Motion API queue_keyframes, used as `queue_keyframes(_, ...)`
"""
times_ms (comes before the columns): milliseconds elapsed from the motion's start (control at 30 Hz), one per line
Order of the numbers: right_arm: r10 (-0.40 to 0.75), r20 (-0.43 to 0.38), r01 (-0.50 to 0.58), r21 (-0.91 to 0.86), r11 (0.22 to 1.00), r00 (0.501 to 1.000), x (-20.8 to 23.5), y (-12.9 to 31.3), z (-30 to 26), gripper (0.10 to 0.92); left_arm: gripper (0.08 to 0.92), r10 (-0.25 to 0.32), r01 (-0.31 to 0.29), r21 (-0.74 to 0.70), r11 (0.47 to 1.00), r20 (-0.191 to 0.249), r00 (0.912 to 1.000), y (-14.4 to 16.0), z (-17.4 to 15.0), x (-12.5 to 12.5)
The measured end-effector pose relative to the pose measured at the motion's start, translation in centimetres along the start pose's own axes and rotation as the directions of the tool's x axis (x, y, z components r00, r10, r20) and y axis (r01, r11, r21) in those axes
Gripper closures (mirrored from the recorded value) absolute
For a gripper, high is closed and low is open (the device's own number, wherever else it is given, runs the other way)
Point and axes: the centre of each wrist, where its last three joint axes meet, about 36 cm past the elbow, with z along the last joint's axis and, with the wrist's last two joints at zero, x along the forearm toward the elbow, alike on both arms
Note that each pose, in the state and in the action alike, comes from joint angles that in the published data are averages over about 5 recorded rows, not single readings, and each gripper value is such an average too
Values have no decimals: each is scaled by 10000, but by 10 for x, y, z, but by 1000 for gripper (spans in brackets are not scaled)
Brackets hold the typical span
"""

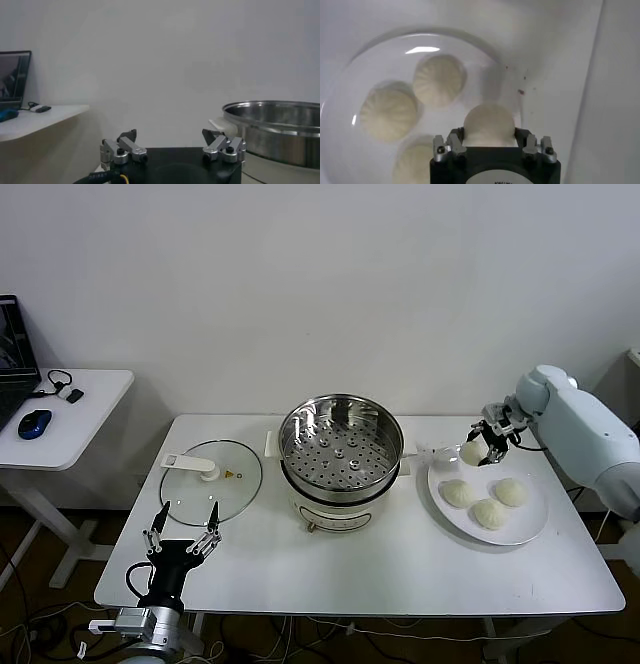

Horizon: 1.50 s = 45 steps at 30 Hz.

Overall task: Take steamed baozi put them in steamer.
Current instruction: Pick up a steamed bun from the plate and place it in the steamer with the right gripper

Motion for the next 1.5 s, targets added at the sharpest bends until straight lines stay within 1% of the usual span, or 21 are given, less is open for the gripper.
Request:
queue_keyframes(233, 310, 171, -336, 1844, 9823, 9994, 56, -24, -43, 352, 177, 16, -16, 16, 10000, 44, 10000, -2, -2, 0)
queue_keyframes(467, 554, 382, -655, 3579, 9315, 9977, 111, -49, -96, 352, 177, 20, -20, -2, 10000, 104, 9999, -3, -5, 0)
queue_keyframes(567, 566, 381, -675, 4265, 9019, 9977, 126, -60, -120, 352, 177, 13, -13, -22, 10000, 137, 9999, -3, -7, 0)
queue_keyframes(700, 524, 331, -619, 5094, 8583, 9981, 135, -74, -153, 353, 177, 7, -5, -82, 10000, 181, 9998, -3, -9, 1)
queue_keyframes(1000, 324, 26, -262, 6528, 7571, 9995, 121, -105, -223, 353, 177, -6, 10, -173, 9999, 222, 9998, -2, -12, 4)
queue_keyframes(1233, 123, -277, 112, 7163, 6977, 9995, 90, -126, -264, 352, 177, -6, 11, -184, 9998, 294, 9996, -2, -15, 3)
queue_keyframes(1500, -25, -531, 417, 7529, 6568, 9986, 51, -141, -299, 352, 177, -10, 15, -191, 9998, 284, 9996, -2, -17, 4)
